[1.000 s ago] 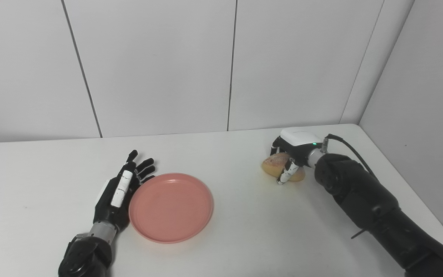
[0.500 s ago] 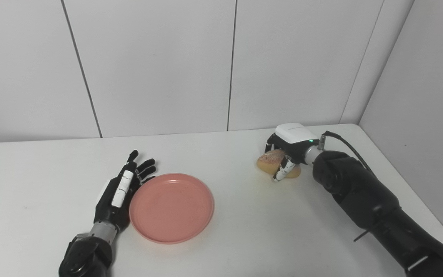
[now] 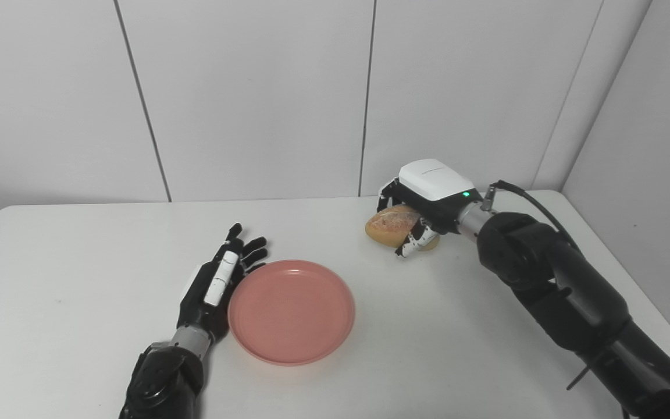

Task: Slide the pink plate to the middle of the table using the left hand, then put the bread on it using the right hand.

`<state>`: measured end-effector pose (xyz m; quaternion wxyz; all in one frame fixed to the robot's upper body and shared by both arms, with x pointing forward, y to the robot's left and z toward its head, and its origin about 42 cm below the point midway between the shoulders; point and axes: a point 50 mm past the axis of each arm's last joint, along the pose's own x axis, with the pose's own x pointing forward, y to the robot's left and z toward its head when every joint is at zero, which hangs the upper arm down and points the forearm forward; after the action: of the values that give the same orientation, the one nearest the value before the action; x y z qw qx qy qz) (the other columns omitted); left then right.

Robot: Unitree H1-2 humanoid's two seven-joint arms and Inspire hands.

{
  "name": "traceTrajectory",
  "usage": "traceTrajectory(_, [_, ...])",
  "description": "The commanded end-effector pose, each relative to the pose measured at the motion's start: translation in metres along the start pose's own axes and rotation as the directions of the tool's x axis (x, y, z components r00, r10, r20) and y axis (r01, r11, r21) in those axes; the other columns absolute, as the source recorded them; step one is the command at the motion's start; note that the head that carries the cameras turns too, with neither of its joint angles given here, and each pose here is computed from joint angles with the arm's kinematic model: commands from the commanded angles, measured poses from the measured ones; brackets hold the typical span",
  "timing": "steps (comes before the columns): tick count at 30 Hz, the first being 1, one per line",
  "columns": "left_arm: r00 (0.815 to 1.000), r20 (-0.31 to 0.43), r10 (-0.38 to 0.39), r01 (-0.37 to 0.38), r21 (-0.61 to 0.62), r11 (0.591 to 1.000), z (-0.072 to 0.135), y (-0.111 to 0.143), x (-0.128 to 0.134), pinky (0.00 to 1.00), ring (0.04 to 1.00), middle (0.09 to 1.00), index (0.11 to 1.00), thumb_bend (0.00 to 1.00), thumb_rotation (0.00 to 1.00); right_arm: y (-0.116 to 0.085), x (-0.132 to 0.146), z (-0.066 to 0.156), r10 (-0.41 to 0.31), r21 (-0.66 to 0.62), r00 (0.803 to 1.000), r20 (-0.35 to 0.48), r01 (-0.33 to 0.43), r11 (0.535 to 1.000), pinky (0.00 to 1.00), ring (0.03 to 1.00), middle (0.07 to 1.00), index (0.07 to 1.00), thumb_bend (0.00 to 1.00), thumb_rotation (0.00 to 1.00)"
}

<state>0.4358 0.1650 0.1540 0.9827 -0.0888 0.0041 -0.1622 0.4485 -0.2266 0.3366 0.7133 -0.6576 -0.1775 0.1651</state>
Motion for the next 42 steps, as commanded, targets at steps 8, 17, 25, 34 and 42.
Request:
traceTrajectory(8, [0.999, -0.051, 0.011, -0.012, -0.014, 1.0, -0.011, -0.017, 0.003, 0.81, 0.84, 0.835, 0.998, 0.98, 0.75, -0.048, 0.001, 0.038, -0.068, -0.052, 0.986, 0.154, 0.077, 0.996, 0.28, 0.355, 0.435, 0.514, 0.53, 0.0])
traceTrajectory(17, [0.999, -0.048, 0.01, -0.011, -0.02, 1.0, -0.011, -0.024, 0.002, 0.77, 0.839, 0.822, 0.997, 0.96, 0.76, -0.056, 0.004, 0.068, -0.043, -0.017, 0.963, 0.268, 0.05, 0.999, 0.32, 0.392, 0.462, 0.501, 0.53, 0.0])
traceTrajectory(25, [0.999, -0.051, 0.015, -0.016, -0.013, 1.0, -0.013, -0.022, 0.002, 0.76, 0.826, 0.822, 1.0, 0.95, 0.77, -0.059, 0.014, 0.093, -0.052, 0.03, 0.947, 0.317, 0.045, 0.999, 0.39, 0.464, 0.503, 0.467, 0.53, 0.0])
traceTrajectory(34, [0.998, -0.056, 0.019, -0.019, -0.004, 1.0, -0.011, -0.014, -0.001, 0.74, 0.819, 0.824, 1.0, 0.97, 0.78, -0.042, 0.033, 0.119, -0.01, -0.009, 0.937, 0.349, 0.014, 1.0, 0.34, 0.412, 0.481, 0.487, 0.53, 0.0])
traceTrajectory(42, [0.998, -0.057, 0.027, -0.027, 0.001, 1.0, -0.012, -0.01, -0.004, 0.73, 0.815, 0.822, 1.0, 0.97, 0.77, -0.01, 0.047, 0.129, 0.155, -0.144, 0.92, 0.359, -0.109, 0.984, 0.34, 0.407, 0.475, 0.487, 0.53, 0.0])
